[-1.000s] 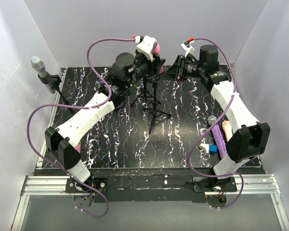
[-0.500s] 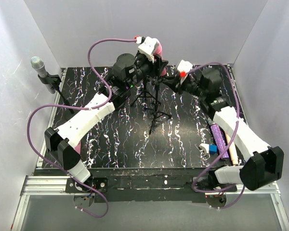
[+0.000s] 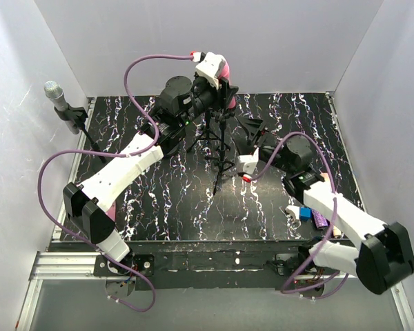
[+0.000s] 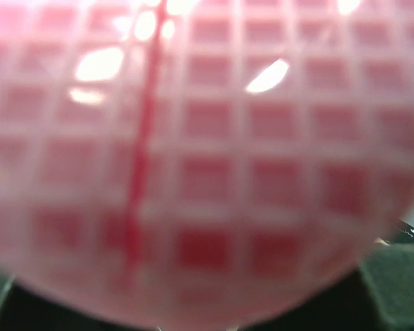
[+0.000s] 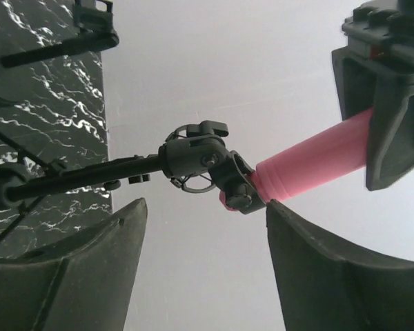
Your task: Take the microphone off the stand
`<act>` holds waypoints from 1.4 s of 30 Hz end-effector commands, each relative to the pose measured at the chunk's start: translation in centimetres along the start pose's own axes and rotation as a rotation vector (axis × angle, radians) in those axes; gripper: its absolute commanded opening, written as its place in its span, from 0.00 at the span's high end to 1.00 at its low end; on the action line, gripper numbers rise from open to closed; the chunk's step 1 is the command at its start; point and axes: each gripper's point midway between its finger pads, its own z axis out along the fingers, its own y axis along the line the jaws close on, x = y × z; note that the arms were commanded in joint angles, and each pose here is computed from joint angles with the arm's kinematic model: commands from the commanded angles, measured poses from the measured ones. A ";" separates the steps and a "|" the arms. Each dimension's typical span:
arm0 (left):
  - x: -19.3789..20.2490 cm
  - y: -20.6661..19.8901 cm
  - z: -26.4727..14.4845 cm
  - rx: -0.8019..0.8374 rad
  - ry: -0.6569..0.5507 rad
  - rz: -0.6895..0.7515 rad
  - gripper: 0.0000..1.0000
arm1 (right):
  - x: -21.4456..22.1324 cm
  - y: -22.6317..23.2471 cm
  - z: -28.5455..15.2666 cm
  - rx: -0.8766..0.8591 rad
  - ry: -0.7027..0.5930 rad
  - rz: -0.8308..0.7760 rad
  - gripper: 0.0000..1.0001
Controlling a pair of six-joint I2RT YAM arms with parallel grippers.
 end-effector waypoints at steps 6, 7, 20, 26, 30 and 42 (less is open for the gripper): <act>-2.9 0.5 -1.8 -0.021 -0.057 0.011 1.00 | -3.5 -0.8 -4.6 -0.101 0.150 0.754 0.21; -2.8 0.6 -1.8 -0.021 -0.054 0.012 1.00 | -3.3 -0.6 -4.9 -0.106 0.211 0.919 0.22; -2.3 0.2 -1.7 -0.003 -0.038 0.011 1.00 | -0.9 -5.4 -1.8 -0.090 0.248 1.926 0.31; -2.0 0.3 -1.7 -0.004 -0.030 0.012 1.00 | -0.2 -5.4 -0.6 -0.094 0.243 2.005 0.32; -1.9 0.1 -1.6 0.005 -0.025 0.010 1.00 | 0.6 -5.5 0.2 -0.089 0.246 2.023 0.35; -2.1 -0.1 -1.8 0.017 -0.031 0.015 1.00 | 3.4 -4.3 1.6 -0.050 0.315 2.010 0.43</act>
